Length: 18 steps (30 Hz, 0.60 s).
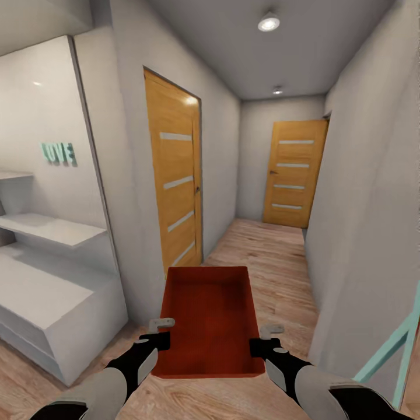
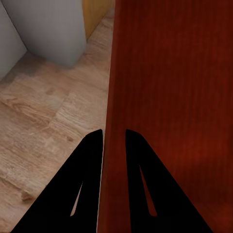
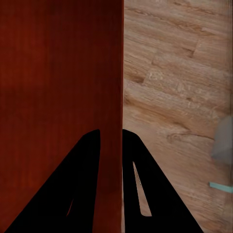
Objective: Move the two storage containers from the living room to the garage. In the garage, place one container on the floor and stack the other container on top of it (either order is fine).
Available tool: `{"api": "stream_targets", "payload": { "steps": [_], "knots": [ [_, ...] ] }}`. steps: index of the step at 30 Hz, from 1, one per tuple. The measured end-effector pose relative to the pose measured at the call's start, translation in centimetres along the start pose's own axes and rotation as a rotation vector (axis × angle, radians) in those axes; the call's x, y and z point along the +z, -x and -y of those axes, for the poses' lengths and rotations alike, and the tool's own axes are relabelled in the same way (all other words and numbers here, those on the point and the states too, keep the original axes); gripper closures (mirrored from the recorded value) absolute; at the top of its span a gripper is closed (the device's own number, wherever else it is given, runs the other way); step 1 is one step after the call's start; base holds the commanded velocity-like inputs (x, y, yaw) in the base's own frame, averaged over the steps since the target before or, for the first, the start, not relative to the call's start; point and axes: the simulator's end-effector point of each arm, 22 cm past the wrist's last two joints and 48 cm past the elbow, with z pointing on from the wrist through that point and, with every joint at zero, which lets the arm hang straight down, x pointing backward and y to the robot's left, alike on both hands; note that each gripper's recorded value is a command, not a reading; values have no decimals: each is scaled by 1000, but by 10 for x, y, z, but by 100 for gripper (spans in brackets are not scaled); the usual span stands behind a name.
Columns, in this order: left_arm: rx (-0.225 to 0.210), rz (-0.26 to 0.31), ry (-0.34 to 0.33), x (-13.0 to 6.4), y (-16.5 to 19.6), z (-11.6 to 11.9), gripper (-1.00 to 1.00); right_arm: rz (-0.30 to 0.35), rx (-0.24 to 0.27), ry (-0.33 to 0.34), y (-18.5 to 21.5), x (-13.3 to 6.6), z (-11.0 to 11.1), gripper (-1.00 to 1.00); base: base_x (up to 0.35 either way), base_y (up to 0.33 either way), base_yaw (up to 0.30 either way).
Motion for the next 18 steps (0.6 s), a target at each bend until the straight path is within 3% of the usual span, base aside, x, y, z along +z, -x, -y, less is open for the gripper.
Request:
{"api": "stream_targets", "payload": {
  "steps": [18],
  "knots": [
    [0,0,0,0,0,0,100,0,0,0,0,0,0,100,323,160,-286]
  ]
}}
